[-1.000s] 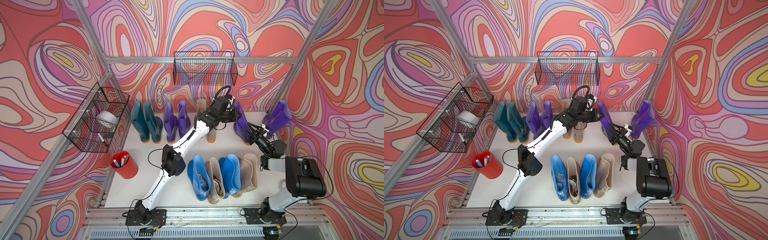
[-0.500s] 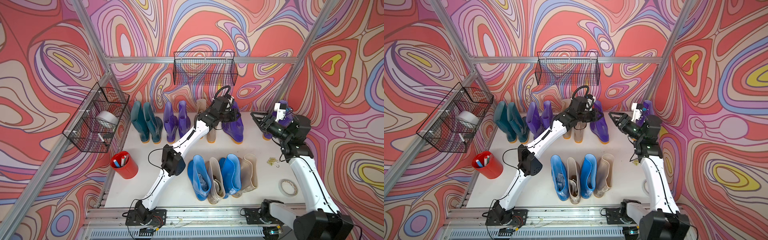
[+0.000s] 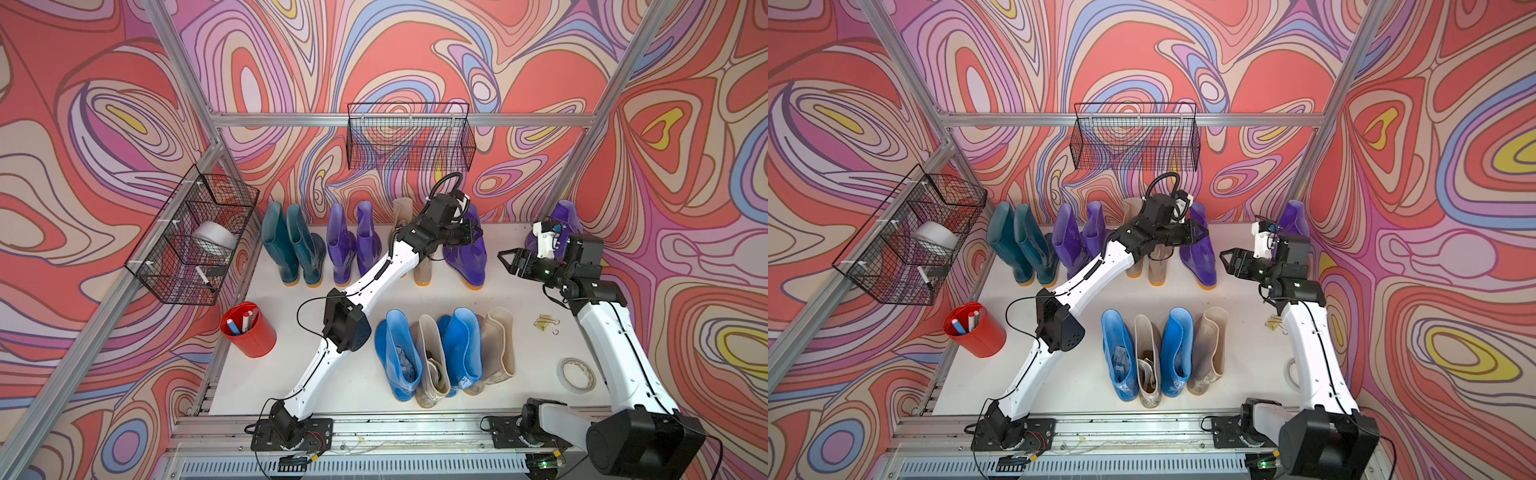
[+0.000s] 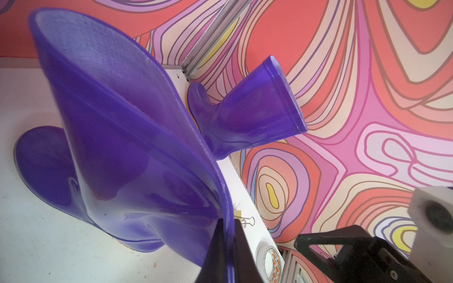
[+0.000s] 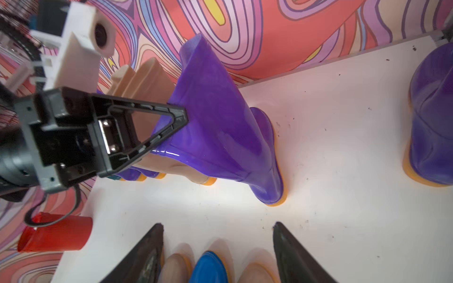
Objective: Match and arrange rain boots in pairs
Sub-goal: Place the rain boot at the center of the board.
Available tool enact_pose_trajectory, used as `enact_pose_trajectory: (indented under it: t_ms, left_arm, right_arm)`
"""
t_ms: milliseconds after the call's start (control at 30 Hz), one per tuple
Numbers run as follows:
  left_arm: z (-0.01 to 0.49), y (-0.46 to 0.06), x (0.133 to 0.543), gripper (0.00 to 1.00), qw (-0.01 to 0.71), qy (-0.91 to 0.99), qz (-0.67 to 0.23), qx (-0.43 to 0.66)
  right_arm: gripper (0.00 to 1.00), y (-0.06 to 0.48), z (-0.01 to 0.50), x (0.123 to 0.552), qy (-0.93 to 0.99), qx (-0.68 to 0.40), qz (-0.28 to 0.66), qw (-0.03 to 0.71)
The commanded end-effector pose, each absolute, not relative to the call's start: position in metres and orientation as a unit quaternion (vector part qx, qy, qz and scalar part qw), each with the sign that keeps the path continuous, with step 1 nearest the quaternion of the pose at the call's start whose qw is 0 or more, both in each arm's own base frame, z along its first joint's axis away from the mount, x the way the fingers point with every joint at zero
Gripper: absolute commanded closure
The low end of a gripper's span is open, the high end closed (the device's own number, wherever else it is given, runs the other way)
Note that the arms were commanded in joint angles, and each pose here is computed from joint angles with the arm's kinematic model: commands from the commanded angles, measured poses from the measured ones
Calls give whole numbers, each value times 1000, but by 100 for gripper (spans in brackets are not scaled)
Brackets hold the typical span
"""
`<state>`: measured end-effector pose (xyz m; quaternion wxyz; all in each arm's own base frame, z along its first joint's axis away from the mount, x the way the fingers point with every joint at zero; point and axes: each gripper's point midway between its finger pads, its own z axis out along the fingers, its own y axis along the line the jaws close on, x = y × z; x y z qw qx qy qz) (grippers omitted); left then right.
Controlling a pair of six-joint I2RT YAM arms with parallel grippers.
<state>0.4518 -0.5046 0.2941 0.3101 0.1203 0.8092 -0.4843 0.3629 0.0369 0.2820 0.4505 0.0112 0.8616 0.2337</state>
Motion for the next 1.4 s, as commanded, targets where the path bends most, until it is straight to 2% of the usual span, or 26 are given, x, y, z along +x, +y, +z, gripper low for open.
enact_pose_trajectory:
  t_ms: [0, 400, 667, 800, 900, 1000, 1067, 1100, 1133, 1200, 1367]
  left_arm:
    - [328, -501, 447, 100, 334, 784, -505, 135]
    - [334, -499, 445, 100, 341, 784, -500, 138]
    - [339, -496, 444, 100, 350, 780, -496, 155]
    - [338, -496, 446, 100, 346, 777, -502, 159]
    - [334, -497, 449, 100, 340, 777, -506, 158]
    - [332, -497, 451, 100, 341, 777, -506, 157]
    - [332, -495, 451, 100, 343, 778, -502, 156]
    - [334, -495, 451, 95, 346, 777, -502, 157]
    - [335, -494, 450, 85, 346, 778, -501, 157]
    - [339, -492, 449, 70, 352, 776, -499, 161]
    - [363, -481, 441, 51, 376, 763, -498, 167]
  right_arm:
    - [28, 44, 276, 370, 872, -36, 193, 449]
    - [28, 63, 256, 410, 881, -59, 139, 448]
    - [33, 79, 239, 439, 881, -81, 169, 434]
    - [44, 85, 231, 451, 883, -83, 180, 426]
    - [55, 87, 231, 461, 876, -74, 189, 437]
    - [74, 87, 230, 468, 872, -62, 194, 445]
    - [93, 86, 230, 470, 871, -55, 196, 448]
    - [98, 86, 230, 471, 870, -52, 196, 449]
    - [100, 84, 230, 471, 869, -46, 194, 453]
    - [100, 80, 231, 470, 866, -35, 188, 461]
    - [100, 76, 238, 468, 858, -23, 184, 479]
